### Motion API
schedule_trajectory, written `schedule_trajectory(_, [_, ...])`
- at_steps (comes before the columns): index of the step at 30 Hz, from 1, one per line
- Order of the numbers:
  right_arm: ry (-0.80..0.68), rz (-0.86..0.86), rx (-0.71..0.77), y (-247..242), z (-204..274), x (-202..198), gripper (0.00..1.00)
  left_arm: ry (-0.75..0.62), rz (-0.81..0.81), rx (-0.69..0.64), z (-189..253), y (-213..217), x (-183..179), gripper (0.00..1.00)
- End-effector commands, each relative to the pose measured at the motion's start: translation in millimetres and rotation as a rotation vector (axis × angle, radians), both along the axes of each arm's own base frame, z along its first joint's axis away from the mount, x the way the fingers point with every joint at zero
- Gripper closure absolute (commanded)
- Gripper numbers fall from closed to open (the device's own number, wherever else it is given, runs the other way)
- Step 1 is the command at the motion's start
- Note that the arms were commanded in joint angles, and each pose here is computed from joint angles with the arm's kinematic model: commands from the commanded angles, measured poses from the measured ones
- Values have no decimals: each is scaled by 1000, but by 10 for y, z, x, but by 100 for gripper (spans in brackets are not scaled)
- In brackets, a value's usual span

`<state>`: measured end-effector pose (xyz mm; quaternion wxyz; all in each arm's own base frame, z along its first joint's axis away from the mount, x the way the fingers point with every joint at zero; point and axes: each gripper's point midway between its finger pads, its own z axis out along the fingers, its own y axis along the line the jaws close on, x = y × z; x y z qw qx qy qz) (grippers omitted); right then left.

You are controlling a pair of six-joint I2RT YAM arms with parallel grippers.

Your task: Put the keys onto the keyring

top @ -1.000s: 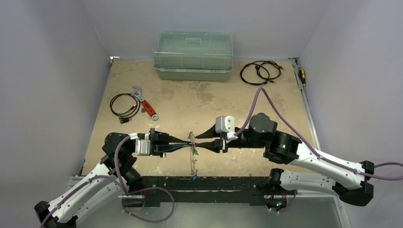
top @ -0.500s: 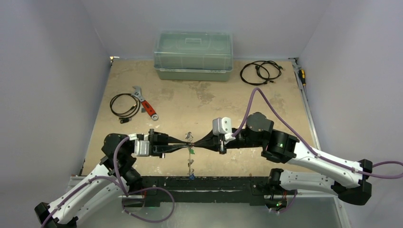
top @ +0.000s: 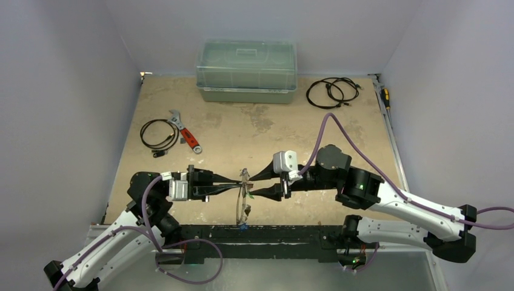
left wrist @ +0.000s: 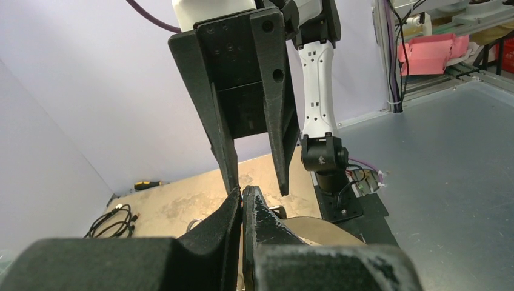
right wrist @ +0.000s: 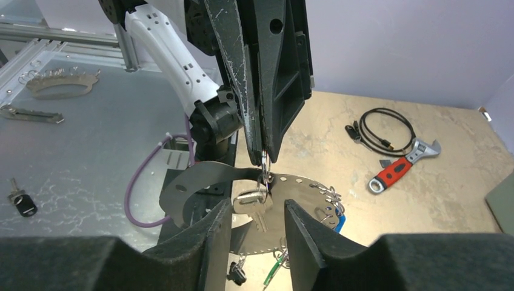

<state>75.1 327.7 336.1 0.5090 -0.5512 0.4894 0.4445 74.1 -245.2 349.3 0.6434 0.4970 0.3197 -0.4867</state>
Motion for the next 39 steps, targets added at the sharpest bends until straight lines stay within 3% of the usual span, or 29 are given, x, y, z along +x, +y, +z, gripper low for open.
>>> schedule_trajectory(1, [-24,-4,68,-25,243,-14,58,-44,11,-60,179,52,-27,100])
schedule_trajectory(15, [-48,-3,116,108,351,42,59,-41,10,-52,158,53,-27,100])
schedule_trajectory(35, [-36,23,92,222,238,45,81,-41,25,-55,166,59,-6,100])
schedule_trajectory(39, [-32,29,84,248,212,45,90,-40,32,-55,162,59,8,100])
